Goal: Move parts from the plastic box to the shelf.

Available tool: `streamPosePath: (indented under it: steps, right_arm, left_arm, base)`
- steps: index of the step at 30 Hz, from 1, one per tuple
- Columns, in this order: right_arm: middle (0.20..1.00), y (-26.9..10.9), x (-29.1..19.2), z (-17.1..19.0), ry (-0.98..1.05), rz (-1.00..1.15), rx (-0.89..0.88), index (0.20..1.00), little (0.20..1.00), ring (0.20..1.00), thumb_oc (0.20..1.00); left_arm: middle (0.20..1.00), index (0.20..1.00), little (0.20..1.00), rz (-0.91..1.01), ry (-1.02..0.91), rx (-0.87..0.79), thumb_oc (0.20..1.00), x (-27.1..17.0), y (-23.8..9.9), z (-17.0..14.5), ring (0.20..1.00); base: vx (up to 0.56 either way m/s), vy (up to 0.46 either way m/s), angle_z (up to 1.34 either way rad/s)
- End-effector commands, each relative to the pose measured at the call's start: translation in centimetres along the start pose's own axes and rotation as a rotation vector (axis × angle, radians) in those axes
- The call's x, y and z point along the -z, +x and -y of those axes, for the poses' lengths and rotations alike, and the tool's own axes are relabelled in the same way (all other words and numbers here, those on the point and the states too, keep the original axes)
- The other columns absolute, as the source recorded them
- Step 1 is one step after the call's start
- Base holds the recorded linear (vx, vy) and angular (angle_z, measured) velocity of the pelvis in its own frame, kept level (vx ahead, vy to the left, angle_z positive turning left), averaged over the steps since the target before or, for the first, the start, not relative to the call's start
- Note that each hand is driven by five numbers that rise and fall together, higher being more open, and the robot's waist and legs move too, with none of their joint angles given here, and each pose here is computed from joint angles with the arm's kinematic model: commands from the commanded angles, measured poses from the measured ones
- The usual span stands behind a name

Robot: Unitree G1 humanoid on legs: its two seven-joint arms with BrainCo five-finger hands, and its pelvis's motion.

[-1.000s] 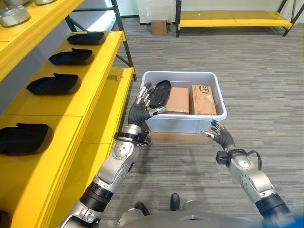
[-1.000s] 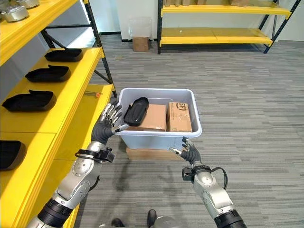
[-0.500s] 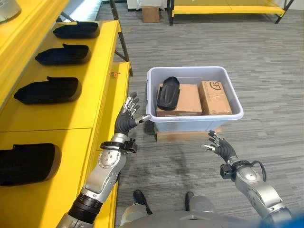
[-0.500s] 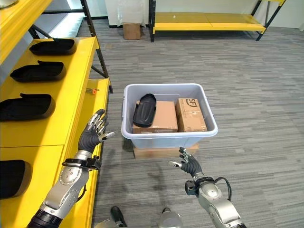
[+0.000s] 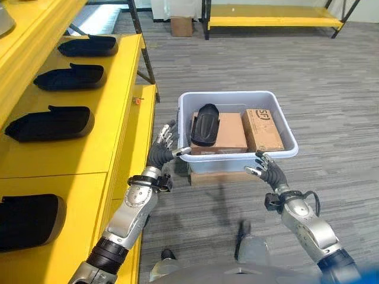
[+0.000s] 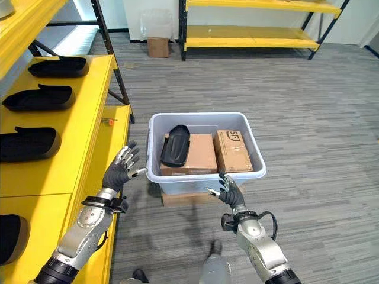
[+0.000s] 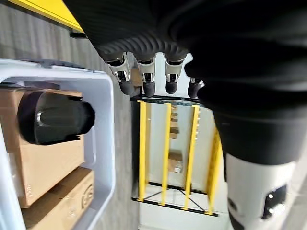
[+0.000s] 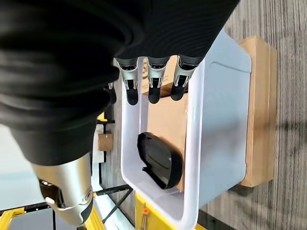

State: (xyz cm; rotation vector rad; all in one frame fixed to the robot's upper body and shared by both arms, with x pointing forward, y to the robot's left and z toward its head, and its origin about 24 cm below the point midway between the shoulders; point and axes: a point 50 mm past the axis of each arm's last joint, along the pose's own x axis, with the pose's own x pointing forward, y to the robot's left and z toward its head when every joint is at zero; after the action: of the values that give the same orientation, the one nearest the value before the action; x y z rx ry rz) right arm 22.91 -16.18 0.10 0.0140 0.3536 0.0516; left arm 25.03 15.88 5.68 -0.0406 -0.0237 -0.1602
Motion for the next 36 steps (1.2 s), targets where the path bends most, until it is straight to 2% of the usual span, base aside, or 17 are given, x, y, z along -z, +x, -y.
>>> streamPosePath:
  steps: [1, 6, 8, 13, 18, 25, 36]
  right_arm:
    - [1.0, -0.2, -3.4, -1.3, -0.068, 0.178, -0.042, 1.0, 1.0, 1.0, 1.0]
    - [1.0, 0.3, -5.7, -3.8, -0.238, 0.262, -0.294, 1.0, 1.0, 1.0, 1.0]
    - [1.0, 0.6, -5.8, -4.1, -0.236, 0.259, -0.303, 1.0, 1.0, 1.0, 1.0]
    - [1.0, 1.2, -5.2, -3.0, -0.191, 0.216, -0.269, 1.0, 1.0, 1.0, 1.0]
    - [1.0, 0.9, -4.8, -3.0, -0.19, 0.222, -0.265, 1.0, 1.0, 1.0, 1.0]
    - [1.0, 0.2, -3.5, -3.0, -0.209, 0.173, -0.295, 1.0, 1.0, 1.0, 1.0]
    - [1.0, 0.2, -1.3, -1.4, -0.096, 0.079, -0.198, 1.0, 1.0, 1.0, 1.0]
  left_arm:
    - [1.0, 1.0, 1.0, 0.155, 0.005, 0.012, 1.0, -3.2, 0.2, 0.2, 1.0]
    - [1.0, 1.0, 1.0, 0.144, -0.048, -0.089, 1.0, -2.5, -1.1, -1.9, 1.0]
    - [1.0, 1.0, 1.0, 0.125, -0.074, -0.08, 1.0, -2.1, -0.8, -1.9, 1.0]
    - [1.0, 1.0, 1.0, 0.091, -0.063, -0.031, 1.0, -1.3, -0.9, -1.4, 1.0]
    - [1.0, 1.0, 1.0, 0.076, -0.062, -0.089, 1.0, -1.1, -1.5, -2.0, 1.0]
    - [1.0, 1.0, 1.0, 0.084, -0.061, -0.095, 1.0, -0.9, -2.0, -2.7, 1.0]
    - [1.0, 1.0, 1.0, 0.072, -0.024, -0.005, 1.0, -0.7, -0.5, -1.5, 1.0]
  base:
    - [0.23, -0.544, 0.44]
    - [0.29, -0.591, -0.04]
    - [0.17, -0.387, 0.28]
    - [0.14, -0.252, 0.51]
    - [0.17, -0.041, 0.07]
    - [0.19, 0.134, -0.11]
    - [0.14, 0.183, -0.13]
